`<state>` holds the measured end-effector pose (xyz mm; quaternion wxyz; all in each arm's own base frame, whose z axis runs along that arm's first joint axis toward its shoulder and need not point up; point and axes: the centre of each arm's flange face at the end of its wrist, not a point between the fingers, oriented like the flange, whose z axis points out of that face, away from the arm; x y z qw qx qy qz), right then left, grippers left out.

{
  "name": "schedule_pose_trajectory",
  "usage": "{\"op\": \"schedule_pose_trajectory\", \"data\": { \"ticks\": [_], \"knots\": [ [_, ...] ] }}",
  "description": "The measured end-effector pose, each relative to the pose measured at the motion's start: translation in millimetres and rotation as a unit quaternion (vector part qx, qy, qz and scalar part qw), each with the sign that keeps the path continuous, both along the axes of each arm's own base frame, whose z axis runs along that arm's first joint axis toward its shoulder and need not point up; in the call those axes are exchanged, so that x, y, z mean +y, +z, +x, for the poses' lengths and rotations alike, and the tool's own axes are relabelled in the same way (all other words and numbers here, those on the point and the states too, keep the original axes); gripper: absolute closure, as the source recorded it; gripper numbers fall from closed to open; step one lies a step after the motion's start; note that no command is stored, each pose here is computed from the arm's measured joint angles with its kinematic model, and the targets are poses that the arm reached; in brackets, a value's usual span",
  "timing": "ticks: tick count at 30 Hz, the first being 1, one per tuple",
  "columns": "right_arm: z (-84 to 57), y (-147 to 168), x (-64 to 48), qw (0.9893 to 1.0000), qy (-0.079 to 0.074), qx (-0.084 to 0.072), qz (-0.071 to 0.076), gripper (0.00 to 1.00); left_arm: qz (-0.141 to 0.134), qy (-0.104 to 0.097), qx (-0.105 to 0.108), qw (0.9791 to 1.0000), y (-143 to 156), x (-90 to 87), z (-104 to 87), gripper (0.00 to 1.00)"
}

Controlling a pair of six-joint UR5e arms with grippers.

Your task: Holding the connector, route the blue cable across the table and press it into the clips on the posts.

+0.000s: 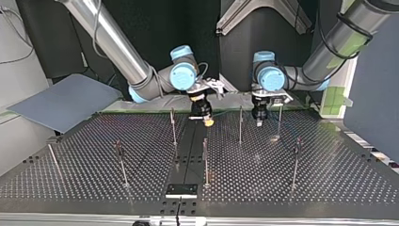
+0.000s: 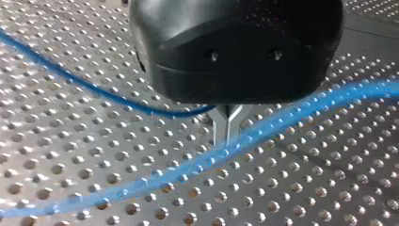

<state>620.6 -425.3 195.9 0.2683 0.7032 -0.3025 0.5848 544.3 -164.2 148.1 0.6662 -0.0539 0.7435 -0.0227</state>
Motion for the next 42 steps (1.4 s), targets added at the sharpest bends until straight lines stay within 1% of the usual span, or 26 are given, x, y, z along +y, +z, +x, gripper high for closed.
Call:
{"op": "schedule_pose_trajectory", "data": {
  "ticks": [5,9,14,18,21,26,29,31,34,37,38,39,40,41,42],
  "knots": [
    [-2.8,1,-6.9,1.0000,0.002,-0.005,-0.003,1.00,-0.001,-0.011,0.005,0.9999,-10,-0.5,14.3,1.00],
    [-5.2,0,-11.0,1.0000,0.001,-0.006,-0.003,1.00,-0.002,-0.012,0.008,0.9999,-15,1.1,25.2,1.00],
    [-7.3,-1,-14.6,1.0000,0.000,-0.007,-0.002,1.00,-0.001,-0.009,0.009,0.9999,-16,5.0,30.9,1.00],
    [-9.8,-9,-18.7,1.0000,-0.002,-0.004,0.002,1.00,0.000,-0.005,0.008,1.0000,-16,9.4,32.5,1.00],
    [-12.7,-18,-23.3,1.0000,-0.005,0.000,0.006,1.00,0.000,-0.001,0.005,1.0000,-15,12.6,34.4,1.00],
    [-16.4,-22,-28.8,0.9999,-0.010,0.001,0.008,1.00,0.005,0.003,-0.001,1.0000,-10,16.5,41.2,1.00],
    [-17.7,-20,-33.8,0.9999,-0.011,-0.003,0.007,1.00,0.007,0.003,-0.006,1.0000,-5,16.9,46.0,1.00],
    [-16.8,-15,-38.5,0.9999,-0.008,-0.008,0.003,1.00,0.007,0.004,-0.009,0.9999,-2,16.9,49.0,1.00],
    [-15.1,-9,-42.9,0.9999,-0.002,-0.014,-0.002,1.00,0.008,0.008,-0.012,0.9999,3,18.2,54.0,1.00],
    [-15.1,-6,-46.0,0.9998,-0.001,-0.018,-0.004,1.00,0.010,0.014,-0.014,0.9998,6,19.5,56.3,1.00],
    [-15.4,-6,-46.8,0.9998,-0.001,-0.019,-0.004,1.00,0.010,0.015,-0.014,0.9997,6,19.8,56.8,0.97],
    [-15.8,-6,-47.7,0.9998,-0.001,-0.020,-0.004,1.00,0.011,0.016,-0.014,0.9997,6,20.1,57.1,0.97],
    [-16.0,-6,-48.2,0.9998,-0.002,-0.020,-0.004,1.00,0.012,0.017,-0.013,0.9997,6,20.3,57.2,0.92],
    [-16.3,-6,-48.6,0.9998,-0.002,-0.021,-0.003,1.00,0.012,0.018,-0.013,0.9997,6,20.5,57.2,0.82],
    [-16.7,-6,-49.2,0.9998,-0.002,-0.021,-0.003,1.00,0.013,0.018,-0.011,0.9997,6,20.6,57.0,0.82]
  ]
}}
